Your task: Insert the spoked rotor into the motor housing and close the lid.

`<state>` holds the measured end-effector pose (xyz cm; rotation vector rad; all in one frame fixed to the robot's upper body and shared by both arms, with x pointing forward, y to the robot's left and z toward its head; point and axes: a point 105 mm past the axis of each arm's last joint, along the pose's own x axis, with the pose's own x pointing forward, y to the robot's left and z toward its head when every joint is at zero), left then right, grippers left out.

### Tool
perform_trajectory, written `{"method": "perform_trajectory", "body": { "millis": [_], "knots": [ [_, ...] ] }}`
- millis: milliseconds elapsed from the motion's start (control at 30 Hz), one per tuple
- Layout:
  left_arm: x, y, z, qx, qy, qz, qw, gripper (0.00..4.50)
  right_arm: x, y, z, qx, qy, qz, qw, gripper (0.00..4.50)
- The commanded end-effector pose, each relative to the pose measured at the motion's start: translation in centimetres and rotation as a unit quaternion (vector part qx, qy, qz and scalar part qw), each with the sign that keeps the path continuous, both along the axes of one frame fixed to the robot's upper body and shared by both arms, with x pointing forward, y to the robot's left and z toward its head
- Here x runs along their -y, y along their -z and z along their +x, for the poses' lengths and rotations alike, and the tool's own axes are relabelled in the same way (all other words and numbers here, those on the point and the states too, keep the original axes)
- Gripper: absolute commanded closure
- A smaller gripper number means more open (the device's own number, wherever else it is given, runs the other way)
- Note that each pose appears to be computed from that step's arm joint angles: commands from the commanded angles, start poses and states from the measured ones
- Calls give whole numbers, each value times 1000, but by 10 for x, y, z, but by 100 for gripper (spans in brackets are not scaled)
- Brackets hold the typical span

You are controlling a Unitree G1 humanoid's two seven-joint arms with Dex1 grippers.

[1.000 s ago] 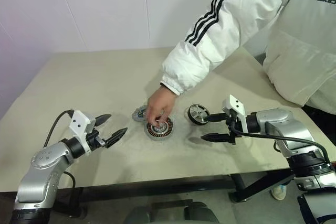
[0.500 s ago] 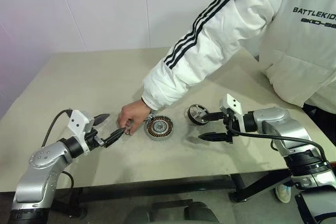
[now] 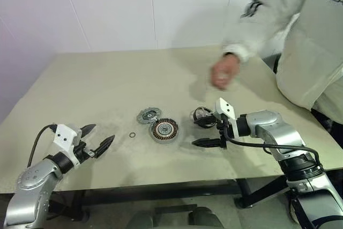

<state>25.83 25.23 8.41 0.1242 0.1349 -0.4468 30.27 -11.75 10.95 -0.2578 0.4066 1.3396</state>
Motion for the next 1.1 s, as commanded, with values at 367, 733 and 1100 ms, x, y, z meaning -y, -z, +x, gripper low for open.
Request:
{"method": "perform_trajectory", "body": {
  "millis": [367, 733, 1100],
  "knots": [
    [23, 27, 34, 14, 10, 7, 1000, 0, -10, -20, 4, 42, -19, 7, 999, 2],
    [51, 25, 52, 17, 61, -4, 998, 0, -10, -22, 6, 47, -18, 4, 999, 2],
    [59, 42, 60, -17, 71, 10, 997, 0, -11, -24, 8, 50, -14, 8, 999, 2]
  ]
}}
